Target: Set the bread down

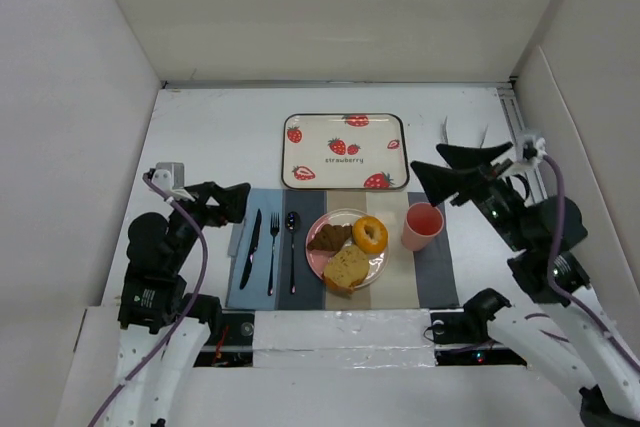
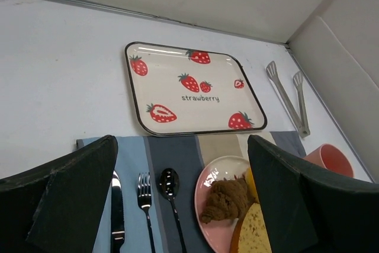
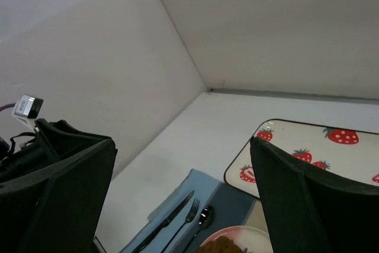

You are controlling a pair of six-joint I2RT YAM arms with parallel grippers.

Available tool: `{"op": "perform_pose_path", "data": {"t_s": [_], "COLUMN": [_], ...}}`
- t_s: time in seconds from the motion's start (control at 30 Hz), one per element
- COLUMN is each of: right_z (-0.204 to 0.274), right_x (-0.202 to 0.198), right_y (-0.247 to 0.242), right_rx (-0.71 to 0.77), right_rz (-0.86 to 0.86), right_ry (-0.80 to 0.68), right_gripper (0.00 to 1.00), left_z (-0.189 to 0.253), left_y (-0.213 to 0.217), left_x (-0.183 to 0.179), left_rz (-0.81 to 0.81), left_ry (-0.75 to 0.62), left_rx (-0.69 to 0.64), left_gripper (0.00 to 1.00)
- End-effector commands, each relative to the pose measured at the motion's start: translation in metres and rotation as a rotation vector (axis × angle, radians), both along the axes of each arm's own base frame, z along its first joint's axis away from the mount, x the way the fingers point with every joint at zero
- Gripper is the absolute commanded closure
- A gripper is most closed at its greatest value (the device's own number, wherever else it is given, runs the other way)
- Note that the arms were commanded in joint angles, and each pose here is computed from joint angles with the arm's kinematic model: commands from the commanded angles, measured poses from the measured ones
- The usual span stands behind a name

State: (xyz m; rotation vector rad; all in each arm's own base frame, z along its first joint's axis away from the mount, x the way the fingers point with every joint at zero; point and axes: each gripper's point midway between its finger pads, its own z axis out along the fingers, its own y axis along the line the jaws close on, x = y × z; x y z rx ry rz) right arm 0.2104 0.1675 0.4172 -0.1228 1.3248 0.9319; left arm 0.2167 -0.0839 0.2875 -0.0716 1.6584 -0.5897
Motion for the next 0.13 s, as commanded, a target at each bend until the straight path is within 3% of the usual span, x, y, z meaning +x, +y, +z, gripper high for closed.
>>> {"op": "perform_pose_path", "data": {"t_s": [0.0, 0.1], "right_z": [-0.024, -0.037], "right_x": [-0.007, -0.012], "right_y": [-0.008, -0.007], "right_rx": [0.036, 0.036], "right_rz": [-0.022, -0.003], "right_ry": [0.058, 0.070], "right_gripper": [0.00, 0.00], "left_z": [0.039, 0.040], "left_y": [0.005, 0.006], "left_x": [-0.002, 0.001], "left_rz": [0.026, 0.040], "left_ry": [-0.104, -0.097], "left_rx": [-0.031, -0.043], "left_gripper": [0.13, 0.12]}}
